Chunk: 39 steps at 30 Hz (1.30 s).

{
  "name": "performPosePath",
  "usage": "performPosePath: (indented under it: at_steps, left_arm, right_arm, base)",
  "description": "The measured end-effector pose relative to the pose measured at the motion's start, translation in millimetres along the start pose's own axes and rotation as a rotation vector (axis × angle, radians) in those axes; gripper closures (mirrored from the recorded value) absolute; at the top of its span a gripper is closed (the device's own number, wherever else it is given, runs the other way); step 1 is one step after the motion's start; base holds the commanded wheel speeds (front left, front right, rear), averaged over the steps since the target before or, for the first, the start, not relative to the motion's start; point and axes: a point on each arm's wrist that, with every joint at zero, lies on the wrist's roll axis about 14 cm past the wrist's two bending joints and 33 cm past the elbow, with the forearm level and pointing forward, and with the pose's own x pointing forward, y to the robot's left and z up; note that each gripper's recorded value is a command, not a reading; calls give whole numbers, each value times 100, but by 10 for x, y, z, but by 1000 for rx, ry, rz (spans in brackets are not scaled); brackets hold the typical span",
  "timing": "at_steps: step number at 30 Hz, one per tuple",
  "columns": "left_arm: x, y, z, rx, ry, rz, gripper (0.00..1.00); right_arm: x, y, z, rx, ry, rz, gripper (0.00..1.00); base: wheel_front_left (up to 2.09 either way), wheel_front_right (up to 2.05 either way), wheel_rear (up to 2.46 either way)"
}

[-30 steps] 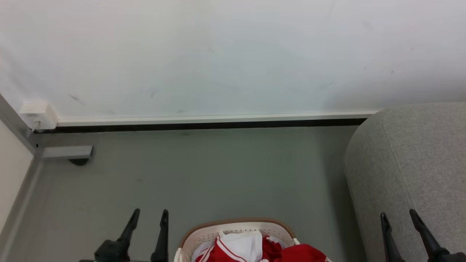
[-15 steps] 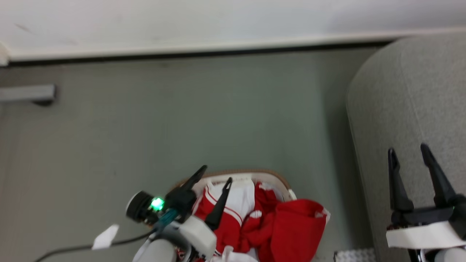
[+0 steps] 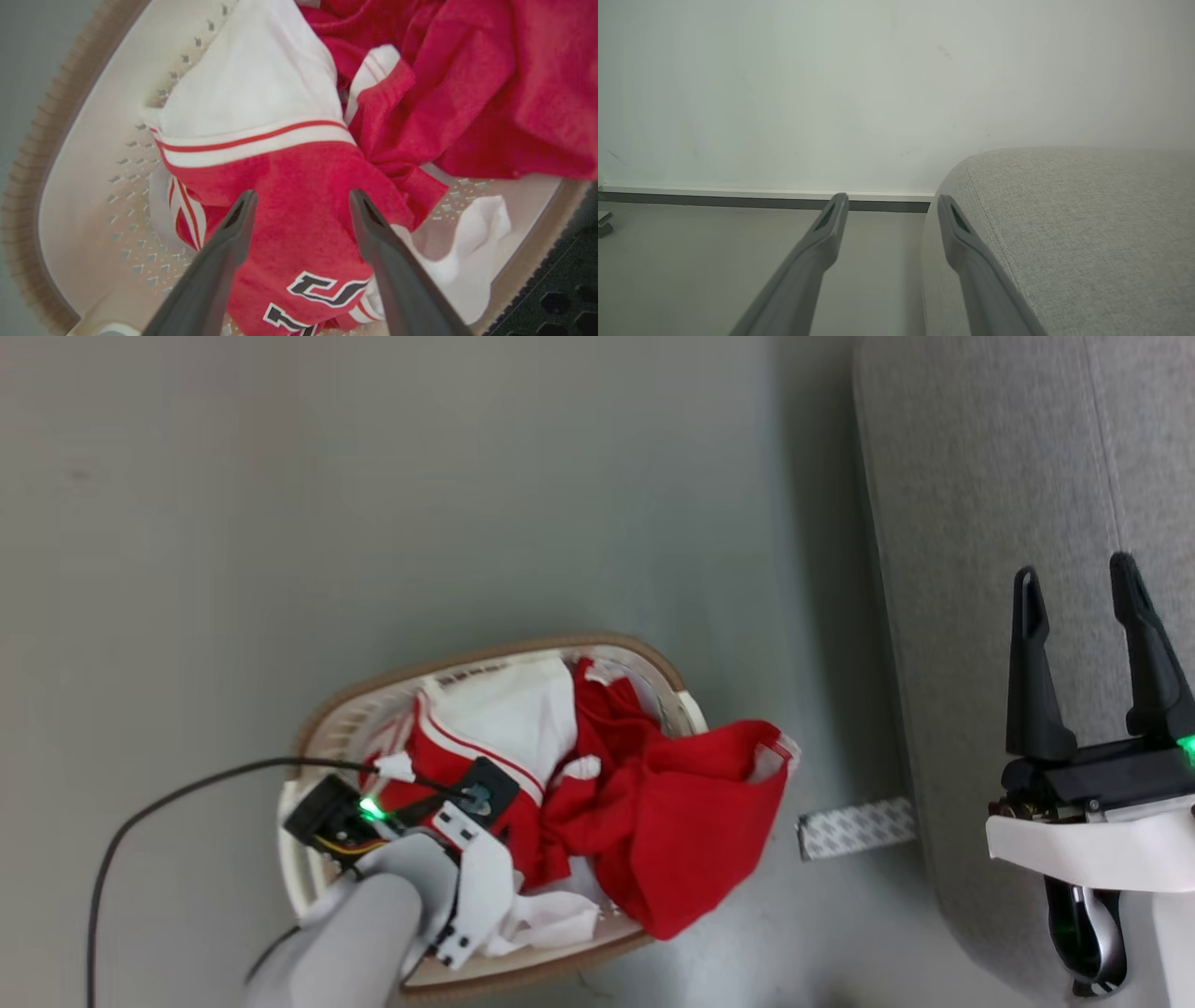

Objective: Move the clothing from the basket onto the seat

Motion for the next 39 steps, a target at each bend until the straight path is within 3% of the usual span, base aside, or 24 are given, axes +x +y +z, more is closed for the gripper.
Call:
performPosePath:
  at_steps: [11, 12, 13, 17, 24, 32, 39]
  left_arm:
    - [552, -44, -571, 10, 215, -53, 0]
    - [597, -42, -589, 15, 216, -52, 21]
    - [642, -57, -587, 17, 213, -54, 98]
    - [726, -195, -518, 13, 186, -80, 100]
    - [500, -315, -55, -96, 25, -73, 100]
    - [-218, -237, 390, -179, -181, 24, 100]
    - [-1015, -113, 793, -239, -387, 149, 100]
  right_arm:
    - [60, -163, -228, -15, 38, -35, 0]
    - [53, -179, -247, -18, 44, -39, 0]
    - [42, -204, -264, -24, 50, -45, 0]
    - [-9, -307, -273, -44, 63, -72, 0]
    - [-183, -388, -111, -52, 54, -108, 0]
    - [-523, -330, 268, -46, -4, -113, 0]
    - [-809, -129, 628, -27, -85, -52, 0]
  base:
    - [0, 0, 0]
    - [0, 0, 0]
    - [0, 0, 0]
    - [0, 0, 0]
    - [0, 0, 0]
    - [0, 0, 0]
    - [0, 0, 0]
